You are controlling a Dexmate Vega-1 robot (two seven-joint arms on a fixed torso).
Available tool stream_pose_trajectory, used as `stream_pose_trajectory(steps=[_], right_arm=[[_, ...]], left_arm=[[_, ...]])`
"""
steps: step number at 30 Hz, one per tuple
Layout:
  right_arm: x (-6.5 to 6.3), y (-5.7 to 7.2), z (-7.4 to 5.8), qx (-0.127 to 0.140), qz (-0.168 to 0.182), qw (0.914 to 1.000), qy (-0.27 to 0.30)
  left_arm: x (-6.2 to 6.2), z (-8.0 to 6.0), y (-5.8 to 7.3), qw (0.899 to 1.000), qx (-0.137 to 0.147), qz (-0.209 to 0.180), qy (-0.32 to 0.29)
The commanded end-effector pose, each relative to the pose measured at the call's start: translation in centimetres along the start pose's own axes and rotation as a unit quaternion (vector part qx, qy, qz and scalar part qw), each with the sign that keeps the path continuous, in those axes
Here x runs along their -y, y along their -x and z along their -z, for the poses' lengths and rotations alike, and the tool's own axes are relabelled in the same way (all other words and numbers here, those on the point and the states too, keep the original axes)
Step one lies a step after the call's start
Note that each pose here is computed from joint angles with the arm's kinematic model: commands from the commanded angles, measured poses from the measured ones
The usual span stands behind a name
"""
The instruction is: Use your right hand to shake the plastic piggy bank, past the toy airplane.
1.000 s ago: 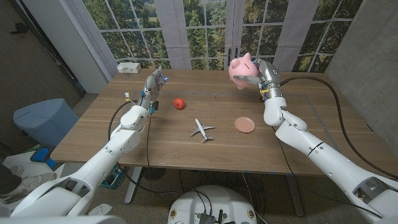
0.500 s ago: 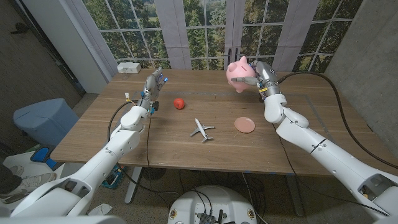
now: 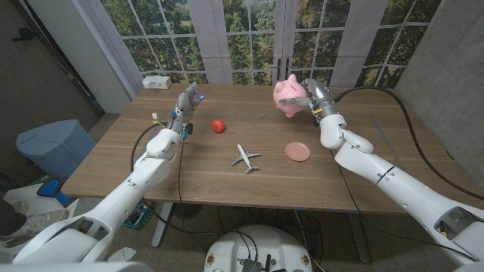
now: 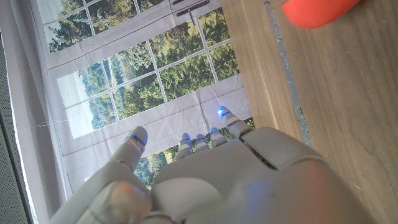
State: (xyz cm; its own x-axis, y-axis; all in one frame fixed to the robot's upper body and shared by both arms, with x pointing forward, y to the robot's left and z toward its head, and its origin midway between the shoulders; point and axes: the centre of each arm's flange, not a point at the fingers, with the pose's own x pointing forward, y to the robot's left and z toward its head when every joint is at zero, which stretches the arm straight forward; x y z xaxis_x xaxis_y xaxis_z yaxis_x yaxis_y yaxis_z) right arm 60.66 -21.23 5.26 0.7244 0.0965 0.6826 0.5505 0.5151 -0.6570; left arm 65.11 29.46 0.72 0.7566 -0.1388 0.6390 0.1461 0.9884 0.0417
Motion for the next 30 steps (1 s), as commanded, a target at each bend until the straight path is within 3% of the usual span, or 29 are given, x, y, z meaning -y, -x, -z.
stream_pose_trajectory(steps=[1, 30], right_arm=[[-1.6, -0.4, 0.7, -0.015, -0.03, 0.9994, -0.008], [-3.9, -1.0, 3.3, -0.071, -0.08, 0.9942, 0.016]], left_arm=[[0.0, 0.0, 0.1, 1.0, -0.003, 0.0, 0.0], [0.3, -0.2, 0.4, 1.0, -0.007, 0.002, -0.005]])
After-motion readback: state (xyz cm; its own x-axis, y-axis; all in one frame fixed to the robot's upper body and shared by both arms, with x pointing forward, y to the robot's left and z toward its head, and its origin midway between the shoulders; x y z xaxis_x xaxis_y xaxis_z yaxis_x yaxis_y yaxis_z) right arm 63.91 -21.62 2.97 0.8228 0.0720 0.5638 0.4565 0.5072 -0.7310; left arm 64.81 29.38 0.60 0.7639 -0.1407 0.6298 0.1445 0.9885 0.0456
